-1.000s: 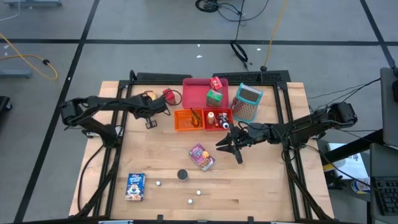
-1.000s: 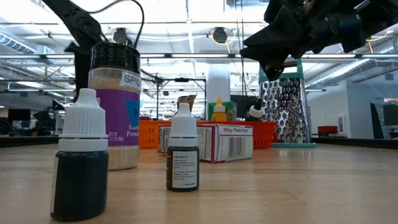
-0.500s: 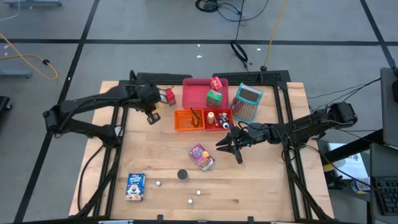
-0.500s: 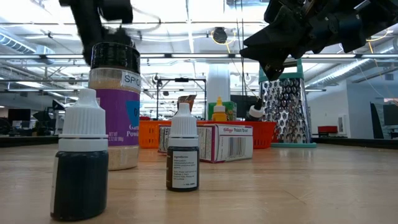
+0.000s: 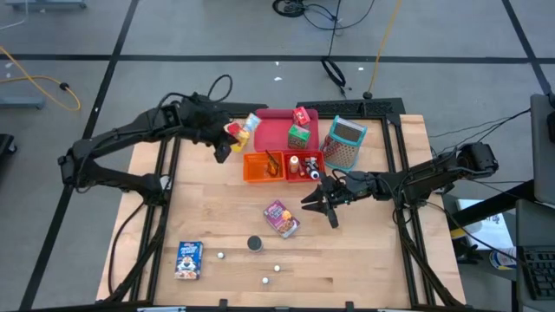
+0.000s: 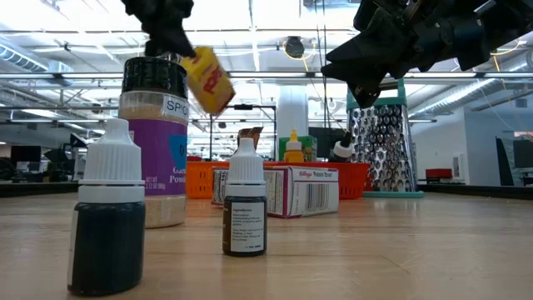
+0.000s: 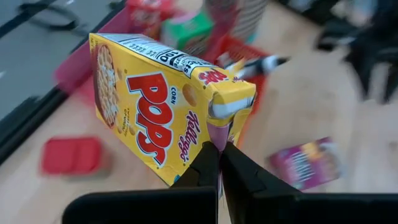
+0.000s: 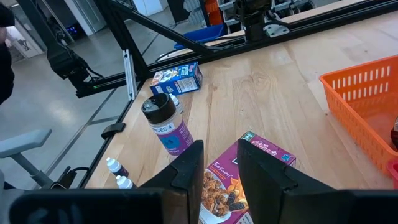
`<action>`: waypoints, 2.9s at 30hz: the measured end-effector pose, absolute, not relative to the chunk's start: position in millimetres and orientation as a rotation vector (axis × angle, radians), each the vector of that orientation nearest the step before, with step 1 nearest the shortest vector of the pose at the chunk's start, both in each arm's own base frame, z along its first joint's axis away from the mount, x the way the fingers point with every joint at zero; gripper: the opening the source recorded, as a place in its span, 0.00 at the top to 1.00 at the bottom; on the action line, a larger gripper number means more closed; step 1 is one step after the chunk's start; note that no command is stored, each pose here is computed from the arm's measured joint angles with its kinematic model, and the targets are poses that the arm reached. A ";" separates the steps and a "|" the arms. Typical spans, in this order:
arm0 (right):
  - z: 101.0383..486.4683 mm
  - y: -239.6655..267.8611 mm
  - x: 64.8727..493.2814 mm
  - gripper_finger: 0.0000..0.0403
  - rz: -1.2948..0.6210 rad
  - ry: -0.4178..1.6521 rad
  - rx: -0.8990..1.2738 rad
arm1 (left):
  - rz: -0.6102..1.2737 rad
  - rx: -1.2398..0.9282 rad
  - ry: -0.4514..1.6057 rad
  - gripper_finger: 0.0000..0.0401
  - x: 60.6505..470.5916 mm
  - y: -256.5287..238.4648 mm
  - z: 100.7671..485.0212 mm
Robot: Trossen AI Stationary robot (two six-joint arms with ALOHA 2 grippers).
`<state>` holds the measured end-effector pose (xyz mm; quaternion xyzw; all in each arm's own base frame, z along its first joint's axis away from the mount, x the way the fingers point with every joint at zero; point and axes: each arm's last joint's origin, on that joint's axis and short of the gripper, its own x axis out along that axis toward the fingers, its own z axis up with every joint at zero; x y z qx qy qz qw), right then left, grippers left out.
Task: Pick & Place Kitchen Items
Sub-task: Put the yellow cereal box into the pink bin
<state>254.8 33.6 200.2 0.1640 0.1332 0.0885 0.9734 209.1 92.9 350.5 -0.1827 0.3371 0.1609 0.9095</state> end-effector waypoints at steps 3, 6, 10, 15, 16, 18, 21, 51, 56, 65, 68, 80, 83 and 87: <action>200.2 33.6 254.8 0.78 0.179 0.269 0.331 | 0.290 -0.409 0.647 1.00 212.3 92.7 353.6; 200.2 33.7 254.7 0.78 0.180 0.269 0.331 | 0.286 -0.443 0.593 1.00 215.3 93.8 357.2; 200.2 33.7 254.7 0.78 0.181 0.269 0.331 | 0.273 -0.491 0.554 1.00 217.0 98.0 359.2; 200.1 33.6 254.7 0.78 0.181 0.269 0.331 | 0.261 -0.537 0.582 1.00 232.1 109.4 346.1; 200.1 33.7 254.7 0.78 0.181 0.269 0.331 | 0.259 -0.544 0.584 1.00 236.2 112.6 343.0; 200.1 33.7 254.7 0.78 0.182 0.270 0.331 | 0.239 -0.579 0.579 1.00 244.7 120.9 336.5; 200.1 33.7 254.7 0.78 0.182 0.270 0.332 | 0.213 -0.622 0.570 1.00 255.0 135.2 326.3; 200.1 33.7 254.7 0.78 0.182 0.269 0.331 | 0.252 -1.093 0.385 1.00 286.8 246.5 248.1; 200.3 33.7 254.7 0.78 0.182 0.267 0.331 | 0.247 -1.107 0.349 1.00 288.1 247.8 251.7; 200.8 33.7 254.8 0.78 0.185 0.262 0.323 | 0.269 -1.158 0.358 1.00 294.6 248.5 241.8; 199.9 33.8 254.6 0.78 0.184 0.269 0.320 | 0.247 -1.167 0.362 1.00 304.0 250.7 236.8; 199.7 35.3 254.3 0.78 0.191 0.273 0.316 | 0.238 -1.169 0.373 0.94 327.4 264.6 223.6; 199.3 35.3 254.2 0.78 0.190 0.277 0.315 | 0.249 -1.217 0.403 0.93 331.6 265.2 209.8; 199.2 35.3 254.2 0.78 0.190 0.277 0.315 | 0.245 -1.216 0.397 0.91 333.3 266.7 206.0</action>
